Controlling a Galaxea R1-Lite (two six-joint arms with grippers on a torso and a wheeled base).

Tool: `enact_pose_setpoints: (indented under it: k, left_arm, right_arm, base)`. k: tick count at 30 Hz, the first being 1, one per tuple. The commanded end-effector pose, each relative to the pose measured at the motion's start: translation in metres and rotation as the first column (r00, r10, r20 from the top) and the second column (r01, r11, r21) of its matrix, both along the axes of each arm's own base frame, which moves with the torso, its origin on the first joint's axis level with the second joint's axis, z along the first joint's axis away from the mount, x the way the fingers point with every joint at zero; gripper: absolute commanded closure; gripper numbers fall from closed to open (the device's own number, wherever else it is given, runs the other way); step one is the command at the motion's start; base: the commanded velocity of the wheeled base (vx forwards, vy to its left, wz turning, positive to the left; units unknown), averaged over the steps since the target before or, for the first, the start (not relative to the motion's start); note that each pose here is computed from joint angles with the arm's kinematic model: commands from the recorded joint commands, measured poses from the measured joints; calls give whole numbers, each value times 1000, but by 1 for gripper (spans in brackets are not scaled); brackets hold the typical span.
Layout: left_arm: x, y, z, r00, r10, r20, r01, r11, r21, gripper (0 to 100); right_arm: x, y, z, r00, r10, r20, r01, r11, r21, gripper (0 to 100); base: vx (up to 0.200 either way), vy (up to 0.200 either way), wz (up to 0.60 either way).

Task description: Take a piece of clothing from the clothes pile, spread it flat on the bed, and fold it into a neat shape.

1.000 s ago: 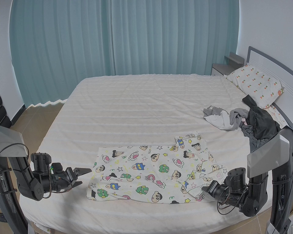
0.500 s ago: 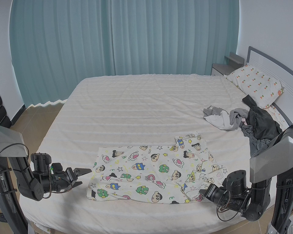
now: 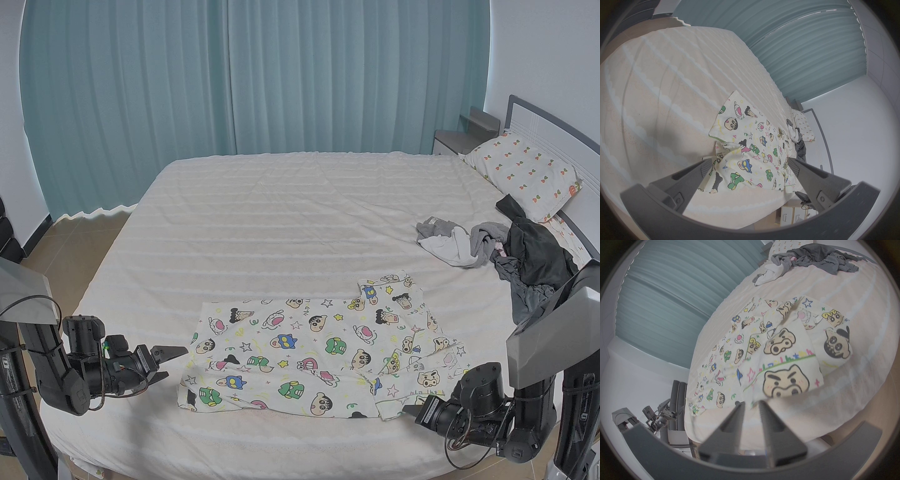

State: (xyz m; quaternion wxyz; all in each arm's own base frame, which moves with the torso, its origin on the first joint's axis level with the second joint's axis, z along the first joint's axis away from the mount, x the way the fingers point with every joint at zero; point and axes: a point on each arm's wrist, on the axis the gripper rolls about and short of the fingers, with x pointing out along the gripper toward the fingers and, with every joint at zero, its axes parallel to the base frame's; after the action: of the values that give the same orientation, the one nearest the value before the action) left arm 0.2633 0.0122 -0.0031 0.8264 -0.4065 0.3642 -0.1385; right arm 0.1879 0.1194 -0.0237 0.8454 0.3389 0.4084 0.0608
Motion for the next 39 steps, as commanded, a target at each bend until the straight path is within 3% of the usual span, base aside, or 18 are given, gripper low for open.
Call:
enact_pose_setpoints:
  k: [1,6,12,17,18,22,31,39]
  left_arm:
    - [0,-2,-3,1000,6,-12,-6,1000,10,0]
    - [1,-3,-4,1000,11,-14,-10,1000,18,0]
    - [2,-4,-4,1000,8,1,-8,1000,18,0]
    - [2,-4,-3,1000,6,6,-6,1000,20,0]
    - [2,-4,-3,1000,6,6,-6,1000,20,0]
    - [2,-4,-3,1000,-4,11,4,1000,23,0]
    - [-1,-5,-7,999,-36,15,35,998,54,0]
    - [-3,-5,-5,997,-72,20,72,997,17,0]
  right_arm:
    - [-5,0,0,1000,14,-9,-14,1000,-6,0]
    - [-6,-1,10,1000,11,20,-11,1000,15,0]
    - [22,-5,28,988,-23,155,11,997,78,0]
    - [45,-16,8,991,-35,128,27,997,67,0]
    - [51,-20,-9,995,-49,85,46,998,45,0]
    - [64,-36,-31,995,-80,67,81,997,-16,0]
    - [69,-43,-33,994,-70,88,76,995,-59,0]
    - [70,-51,2,977,-131,169,129,991,25,0]
  base:
    - [0,0,0]
    - [0,0,0]
    - [0,0,0]
    - [0,0,0]
    - [0,0,0]
    - [0,0,0]
    - [0,0,0]
    - [0,0,0]
